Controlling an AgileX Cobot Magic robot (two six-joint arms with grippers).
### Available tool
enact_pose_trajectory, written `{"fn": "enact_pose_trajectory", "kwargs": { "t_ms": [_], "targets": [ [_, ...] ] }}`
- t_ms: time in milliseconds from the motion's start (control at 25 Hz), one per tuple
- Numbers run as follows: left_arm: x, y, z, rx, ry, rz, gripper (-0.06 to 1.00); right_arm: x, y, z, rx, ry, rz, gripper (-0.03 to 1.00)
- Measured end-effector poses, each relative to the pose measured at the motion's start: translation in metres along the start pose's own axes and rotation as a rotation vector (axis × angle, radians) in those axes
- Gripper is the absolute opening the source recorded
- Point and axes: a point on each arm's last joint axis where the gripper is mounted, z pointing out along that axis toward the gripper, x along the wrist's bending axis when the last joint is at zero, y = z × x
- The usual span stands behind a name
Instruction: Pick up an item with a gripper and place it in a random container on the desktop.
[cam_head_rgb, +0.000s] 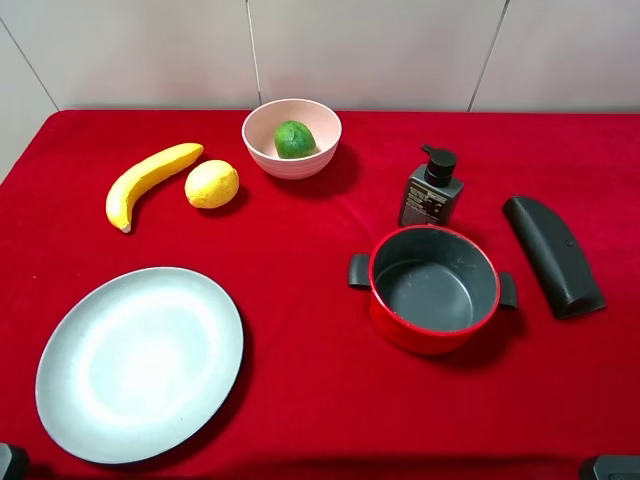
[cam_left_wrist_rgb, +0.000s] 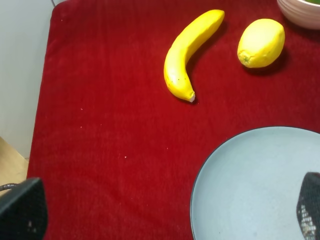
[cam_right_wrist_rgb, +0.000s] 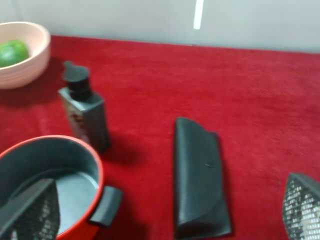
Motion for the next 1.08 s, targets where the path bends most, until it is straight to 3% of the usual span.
{"fn": "enact_pose_trajectory", "kwargs": {
  "t_ms": [240, 1080],
  "targets": [
    [0.0, 0.0, 0.0, 0.0, 0.0, 0.0, 0.99, 0.0003, 0.0, 0.0, -0.003, -0.083, 0.039, 0.69],
    [0.0, 0.0, 0.0, 0.0, 0.0, 0.0, 0.99, 0.0006, 0.0, 0.0, -0.003, -0.08, 0.04, 0.69]
  ]
}}
